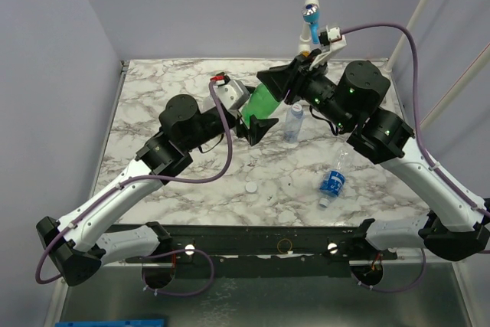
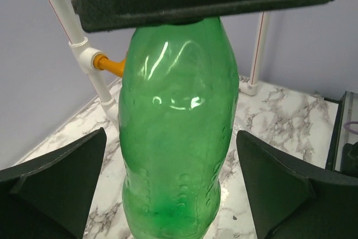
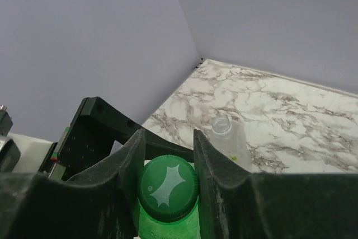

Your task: Unscrew the bottle caps

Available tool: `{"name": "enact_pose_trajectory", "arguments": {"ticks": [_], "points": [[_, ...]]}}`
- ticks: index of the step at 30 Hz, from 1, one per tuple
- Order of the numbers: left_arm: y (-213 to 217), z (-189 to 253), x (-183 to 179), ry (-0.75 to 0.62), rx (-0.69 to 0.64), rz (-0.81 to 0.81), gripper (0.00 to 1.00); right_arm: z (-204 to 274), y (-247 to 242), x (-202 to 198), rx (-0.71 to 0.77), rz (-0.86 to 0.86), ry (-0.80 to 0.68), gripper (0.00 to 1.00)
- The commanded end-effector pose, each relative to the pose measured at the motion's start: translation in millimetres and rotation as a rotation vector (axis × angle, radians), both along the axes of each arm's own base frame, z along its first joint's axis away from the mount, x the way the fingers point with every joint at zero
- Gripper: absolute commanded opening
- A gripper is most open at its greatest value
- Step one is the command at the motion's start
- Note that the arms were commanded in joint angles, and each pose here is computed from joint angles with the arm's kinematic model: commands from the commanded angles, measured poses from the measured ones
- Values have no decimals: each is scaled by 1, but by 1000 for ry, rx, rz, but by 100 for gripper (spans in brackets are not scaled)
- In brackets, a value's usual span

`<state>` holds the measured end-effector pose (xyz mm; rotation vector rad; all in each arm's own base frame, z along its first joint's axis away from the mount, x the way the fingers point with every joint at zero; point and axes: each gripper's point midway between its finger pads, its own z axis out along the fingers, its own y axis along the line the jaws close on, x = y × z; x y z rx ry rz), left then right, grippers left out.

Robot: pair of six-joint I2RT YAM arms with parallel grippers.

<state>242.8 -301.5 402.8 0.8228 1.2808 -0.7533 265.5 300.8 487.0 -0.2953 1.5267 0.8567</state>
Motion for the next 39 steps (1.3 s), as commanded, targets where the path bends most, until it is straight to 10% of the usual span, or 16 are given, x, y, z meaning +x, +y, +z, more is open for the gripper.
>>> {"name": "enact_pose_trajectory", "arguments": {"ticks": [1,7,14,19,24,39], "points": [[-6,14,-15,56,-38,-73,99,17,7,-17,-33,111,-111,0],[-14,7,-31,69,6,-181,81,13,20,-29,-62,213,-137,1],[-14,-1,-40,78,43,-224,37,14,30,-38,-52,292,-162,1],[-7,-1,-26,33,60,-140,21,17,19,-18,-54,164,-114,48],[5,-5,-4,-5,71,-4,11,25,3,-6,-49,48,-61,67],[14,2,15,-26,37,111,5,7,12,-4,-85,66,15,62]]}}
